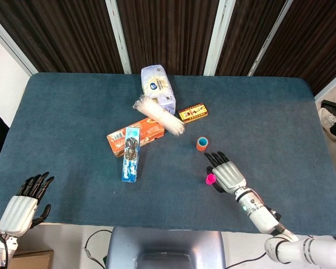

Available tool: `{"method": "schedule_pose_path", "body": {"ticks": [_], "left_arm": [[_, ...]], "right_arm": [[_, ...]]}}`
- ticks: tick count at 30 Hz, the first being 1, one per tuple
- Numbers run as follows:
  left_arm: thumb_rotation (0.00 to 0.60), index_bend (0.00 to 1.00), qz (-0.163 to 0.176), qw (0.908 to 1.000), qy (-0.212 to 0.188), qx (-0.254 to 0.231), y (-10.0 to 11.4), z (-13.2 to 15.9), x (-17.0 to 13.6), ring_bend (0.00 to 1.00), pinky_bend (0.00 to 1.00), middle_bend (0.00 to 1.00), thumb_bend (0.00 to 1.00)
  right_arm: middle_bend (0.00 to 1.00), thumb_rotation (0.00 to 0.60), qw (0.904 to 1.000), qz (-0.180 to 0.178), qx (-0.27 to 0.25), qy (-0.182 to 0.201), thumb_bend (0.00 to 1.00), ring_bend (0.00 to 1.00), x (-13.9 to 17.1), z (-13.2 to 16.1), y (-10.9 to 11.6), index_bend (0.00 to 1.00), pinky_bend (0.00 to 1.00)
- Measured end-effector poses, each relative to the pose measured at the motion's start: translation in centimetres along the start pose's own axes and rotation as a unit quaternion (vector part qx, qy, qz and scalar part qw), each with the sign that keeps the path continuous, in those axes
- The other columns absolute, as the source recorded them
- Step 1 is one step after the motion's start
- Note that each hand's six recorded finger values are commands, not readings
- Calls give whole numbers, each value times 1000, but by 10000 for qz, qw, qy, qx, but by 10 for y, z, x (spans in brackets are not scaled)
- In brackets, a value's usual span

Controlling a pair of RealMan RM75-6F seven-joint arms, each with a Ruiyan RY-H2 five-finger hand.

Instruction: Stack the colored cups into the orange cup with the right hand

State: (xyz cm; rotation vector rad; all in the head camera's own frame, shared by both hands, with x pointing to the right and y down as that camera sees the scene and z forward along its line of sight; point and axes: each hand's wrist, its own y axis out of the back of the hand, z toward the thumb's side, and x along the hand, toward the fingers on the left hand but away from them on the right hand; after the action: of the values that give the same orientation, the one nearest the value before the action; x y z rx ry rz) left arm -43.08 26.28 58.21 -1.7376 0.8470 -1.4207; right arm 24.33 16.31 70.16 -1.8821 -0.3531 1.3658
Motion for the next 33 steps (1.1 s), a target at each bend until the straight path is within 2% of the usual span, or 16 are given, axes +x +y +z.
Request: {"method": "schedule_pose_path", "body": {"ticks": [5, 10, 13, 18, 23, 28, 33], "left_arm": [[600, 0, 2, 10000, 7, -2, 0, -1, 0, 0, 103, 0, 458], [600, 0, 6, 10000, 13, -9, 1, -1, 0, 0, 103, 0, 458], [600, 0, 0, 10000, 14, -11, 0, -1, 0, 0, 103, 0, 458], [600, 0, 1, 10000, 15, -6, 0, -1, 1, 0, 102, 0, 459], [600, 0, -5, 10000, 11, 14, 0, -1, 1, 0, 103, 0, 458], [600, 0, -20, 10000, 29, 17, -1, -2, 1, 0, 103, 0, 458], [600, 0, -13, 10000, 36, 22, 0, -2, 1, 0, 103, 0, 460]], "right_arm": [[58, 600, 10000, 3, -18, -10, 483, 0, -2, 1, 0, 606, 0], [60, 600, 9994, -221, -236, -78, 483, 0, -4, 0, 13, 607, 0], [60, 600, 9972, -513, -517, -145, 483, 0, -7, -3, 30, 607, 0], [60, 600, 9878, -1179, -978, -272, 483, 0, -17, -8, 71, 596, 0], [60, 600, 9810, -1567, -1037, -484, 483, 0, -30, -14, 96, 572, 0], [63, 600, 9784, -1610, -825, -999, 483, 0, -58, -23, 104, 585, 0], [69, 600, 9781, -1472, -752, -1268, 483, 0, -80, -24, 97, 587, 0]]}}
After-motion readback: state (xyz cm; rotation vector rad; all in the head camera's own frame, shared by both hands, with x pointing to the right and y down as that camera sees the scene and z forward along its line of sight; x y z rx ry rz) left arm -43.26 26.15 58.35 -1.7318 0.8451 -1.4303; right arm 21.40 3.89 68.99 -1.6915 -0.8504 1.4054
